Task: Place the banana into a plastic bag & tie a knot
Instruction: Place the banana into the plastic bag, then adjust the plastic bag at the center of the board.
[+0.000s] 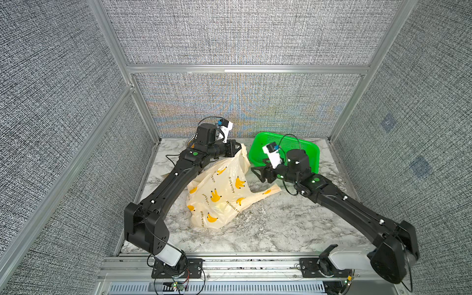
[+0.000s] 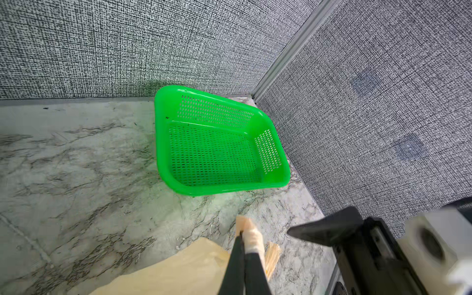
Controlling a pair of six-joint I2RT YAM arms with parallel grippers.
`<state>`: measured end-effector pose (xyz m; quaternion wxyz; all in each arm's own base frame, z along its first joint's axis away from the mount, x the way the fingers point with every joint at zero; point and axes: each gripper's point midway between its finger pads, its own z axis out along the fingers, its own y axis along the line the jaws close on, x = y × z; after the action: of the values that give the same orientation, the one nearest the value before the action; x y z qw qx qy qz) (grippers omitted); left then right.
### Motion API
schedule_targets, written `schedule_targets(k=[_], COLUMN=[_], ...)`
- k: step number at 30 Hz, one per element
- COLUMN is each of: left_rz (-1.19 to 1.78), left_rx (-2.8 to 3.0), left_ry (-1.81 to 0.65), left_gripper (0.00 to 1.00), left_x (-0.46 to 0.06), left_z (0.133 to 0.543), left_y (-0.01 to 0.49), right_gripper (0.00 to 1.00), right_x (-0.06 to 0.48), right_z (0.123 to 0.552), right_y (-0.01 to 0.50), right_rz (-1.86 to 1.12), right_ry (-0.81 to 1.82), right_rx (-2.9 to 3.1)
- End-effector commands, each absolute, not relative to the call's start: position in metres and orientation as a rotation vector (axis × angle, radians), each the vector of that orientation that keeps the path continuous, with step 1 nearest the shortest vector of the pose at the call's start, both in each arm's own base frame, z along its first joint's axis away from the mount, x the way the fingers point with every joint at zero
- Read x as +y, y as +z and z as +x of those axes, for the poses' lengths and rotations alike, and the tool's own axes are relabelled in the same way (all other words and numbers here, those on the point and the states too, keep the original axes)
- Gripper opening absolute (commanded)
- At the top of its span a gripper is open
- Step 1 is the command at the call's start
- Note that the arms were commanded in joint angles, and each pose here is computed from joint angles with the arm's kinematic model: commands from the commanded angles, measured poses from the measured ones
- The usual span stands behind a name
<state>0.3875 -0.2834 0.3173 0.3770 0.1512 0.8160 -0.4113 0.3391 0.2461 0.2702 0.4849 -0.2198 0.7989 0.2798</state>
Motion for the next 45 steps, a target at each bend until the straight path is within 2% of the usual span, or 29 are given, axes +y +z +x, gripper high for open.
schedule_targets(k=[1, 8, 15, 25, 32, 36, 38, 42, 45], left_rz=[0.369, 0.378, 0.381, 0.384, 0.388, 0.390, 0.389, 0.391, 0.394], left_rx=[2.041, 2.058, 2.073, 2.105, 2.144, 2.158, 2.160, 2.157, 2.155], left_ry=[-1.027, -1.022, -1.026, -1.031, -1.027, -1.029, -1.028, -1.024, -1.025], left_gripper=[0.00, 0.00, 0.00, 0.00, 0.00, 0.00, 0.00, 0.00, 0.00], left_x=[-0.281, -0.282, -0.284, -0.289, -0.293, -0.295, -0.296, -0.296, -0.296], left_z=[0.395, 0.397, 0.399, 0.404, 0.412, 0.415, 0.416, 0.417, 0.417], left_y=[0.326, 0.319, 0.313, 0.298, 0.282, 0.275, 0.274, 0.274, 0.276], right_gripper=[0.79, 0.77, 0.69, 0.52, 0.49, 0.36, 0.20, 0.00, 0.00], right_x=[0.210, 0.160, 0.161, 0.175, 0.179, 0.185, 0.187, 0.189, 0.186], right_z=[0.330, 0.289, 0.274, 0.290, 0.301, 0.303, 0.303, 0.298, 0.298], right_y=[0.239, 0.175, 0.168, 0.157, 0.152, 0.151, 0.150, 0.150, 0.156], right_rz=[-0.235, -0.004, -0.035, -0.066, -0.071, -0.102, -0.114, -0.122, -0.117], right_ry=[0.830, 1.023, 1.267, 1.381, 1.376, 1.377, 1.377, 1.359, 1.304], right_rx=[2.097, 2.091, 1.930, 1.896, 1.901, 1.913, 1.920, 1.931, 1.931])
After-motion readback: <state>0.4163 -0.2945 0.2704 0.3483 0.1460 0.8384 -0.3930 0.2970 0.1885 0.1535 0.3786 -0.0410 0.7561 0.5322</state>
